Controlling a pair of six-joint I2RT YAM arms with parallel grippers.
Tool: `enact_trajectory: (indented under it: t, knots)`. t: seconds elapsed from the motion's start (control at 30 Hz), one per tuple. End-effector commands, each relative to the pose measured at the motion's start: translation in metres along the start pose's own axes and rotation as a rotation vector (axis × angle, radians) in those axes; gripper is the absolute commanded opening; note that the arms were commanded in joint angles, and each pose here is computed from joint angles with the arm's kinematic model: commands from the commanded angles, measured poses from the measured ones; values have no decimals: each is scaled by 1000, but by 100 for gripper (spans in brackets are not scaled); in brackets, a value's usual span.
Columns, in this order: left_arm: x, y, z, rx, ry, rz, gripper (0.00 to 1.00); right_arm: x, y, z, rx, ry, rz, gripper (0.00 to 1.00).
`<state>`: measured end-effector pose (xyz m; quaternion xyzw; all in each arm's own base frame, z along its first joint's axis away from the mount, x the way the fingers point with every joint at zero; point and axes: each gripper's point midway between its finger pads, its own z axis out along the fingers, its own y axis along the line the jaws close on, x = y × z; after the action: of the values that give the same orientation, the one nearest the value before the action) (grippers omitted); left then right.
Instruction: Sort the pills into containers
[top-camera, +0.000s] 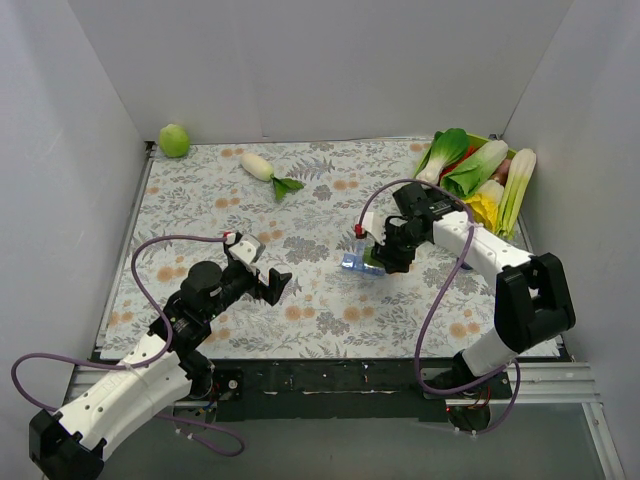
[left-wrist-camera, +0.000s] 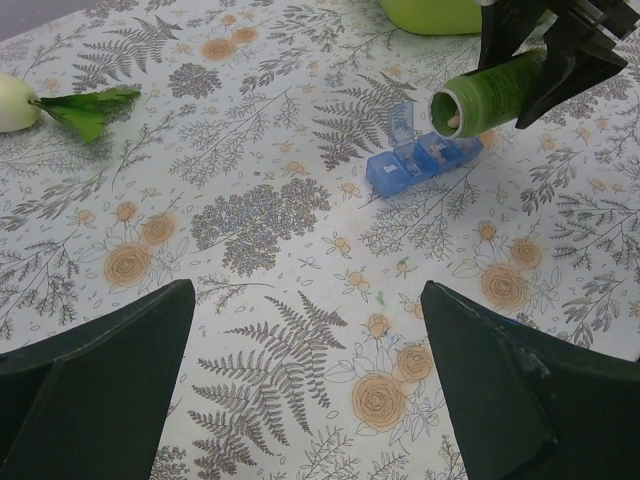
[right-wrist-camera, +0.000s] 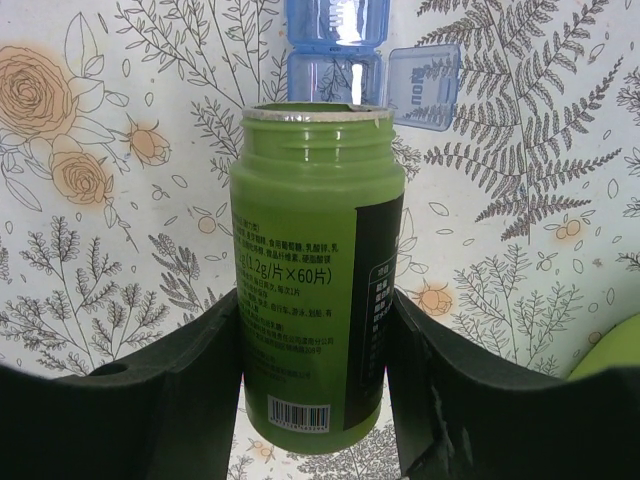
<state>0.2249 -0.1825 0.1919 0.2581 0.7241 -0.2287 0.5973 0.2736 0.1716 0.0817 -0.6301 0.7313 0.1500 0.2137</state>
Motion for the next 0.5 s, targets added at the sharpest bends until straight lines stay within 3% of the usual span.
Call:
enact_trajectory:
  t: [0.0,0.47]
  knots:
    - [-4,-1,0,10,-12,18,98,-7,-4,-6,5,40,-4,1]
    - [-6,-1,0,9,-18,22,98,-1,-2,-4,-27,138,-21,1]
